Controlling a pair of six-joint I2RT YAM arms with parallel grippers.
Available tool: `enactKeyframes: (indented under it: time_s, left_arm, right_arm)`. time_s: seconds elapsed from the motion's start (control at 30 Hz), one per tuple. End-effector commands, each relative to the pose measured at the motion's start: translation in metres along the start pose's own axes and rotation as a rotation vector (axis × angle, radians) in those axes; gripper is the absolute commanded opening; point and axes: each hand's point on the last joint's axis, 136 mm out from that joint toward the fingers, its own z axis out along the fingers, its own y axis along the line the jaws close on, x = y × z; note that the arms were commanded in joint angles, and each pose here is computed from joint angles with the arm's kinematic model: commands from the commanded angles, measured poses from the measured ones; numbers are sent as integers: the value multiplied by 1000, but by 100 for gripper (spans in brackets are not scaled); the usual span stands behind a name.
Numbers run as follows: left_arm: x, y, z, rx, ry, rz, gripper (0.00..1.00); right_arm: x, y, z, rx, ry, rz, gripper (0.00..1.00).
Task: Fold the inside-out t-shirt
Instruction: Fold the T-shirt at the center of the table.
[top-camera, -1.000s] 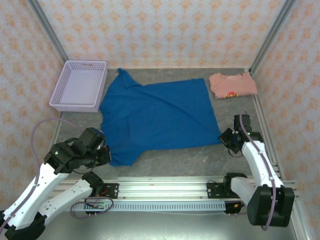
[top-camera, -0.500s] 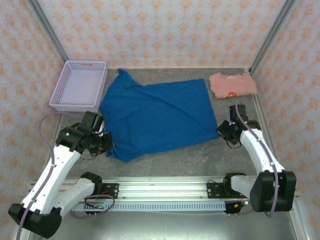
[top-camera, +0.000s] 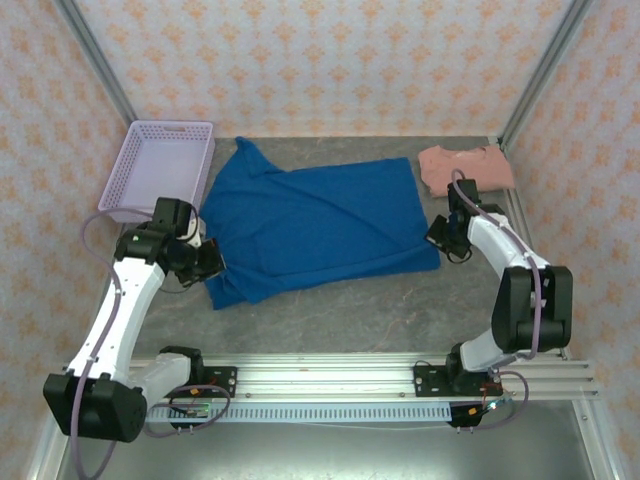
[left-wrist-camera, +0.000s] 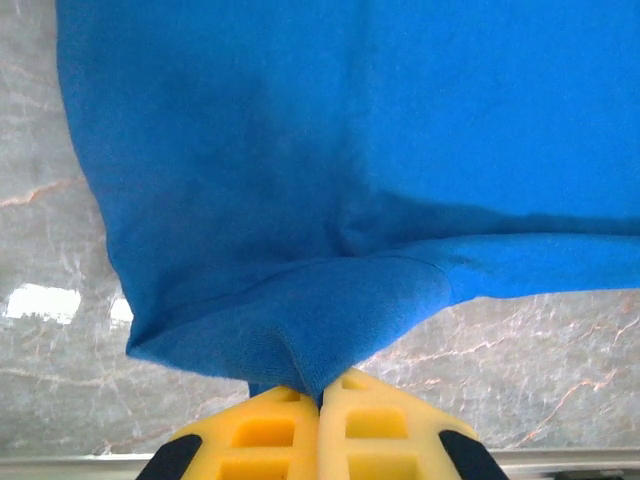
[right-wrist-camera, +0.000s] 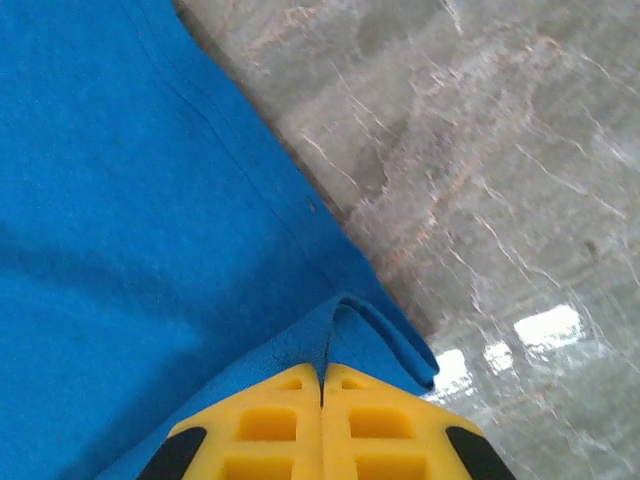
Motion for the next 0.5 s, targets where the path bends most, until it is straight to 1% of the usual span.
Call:
enactKeyframes:
  time_s: [0.0, 0.23, 0.37, 0.47]
  left_arm:
    - [-26, -14, -9, 56, -63, 44, 0]
    - [-65, -22, 2, 50, -85, 29, 0]
    - [-79, -22, 10, 41, -79, 16, 0]
    - [-92, -26, 11, 43, -97, 13, 0]
  right_arm:
    - [-20, 9, 4, 13, -44, -35, 0]
    - [-30, 16, 25, 41, -30, -57, 0]
    - [-34, 15, 35, 62, -21, -64, 0]
    - [-35, 15, 39, 69, -19, -67, 0]
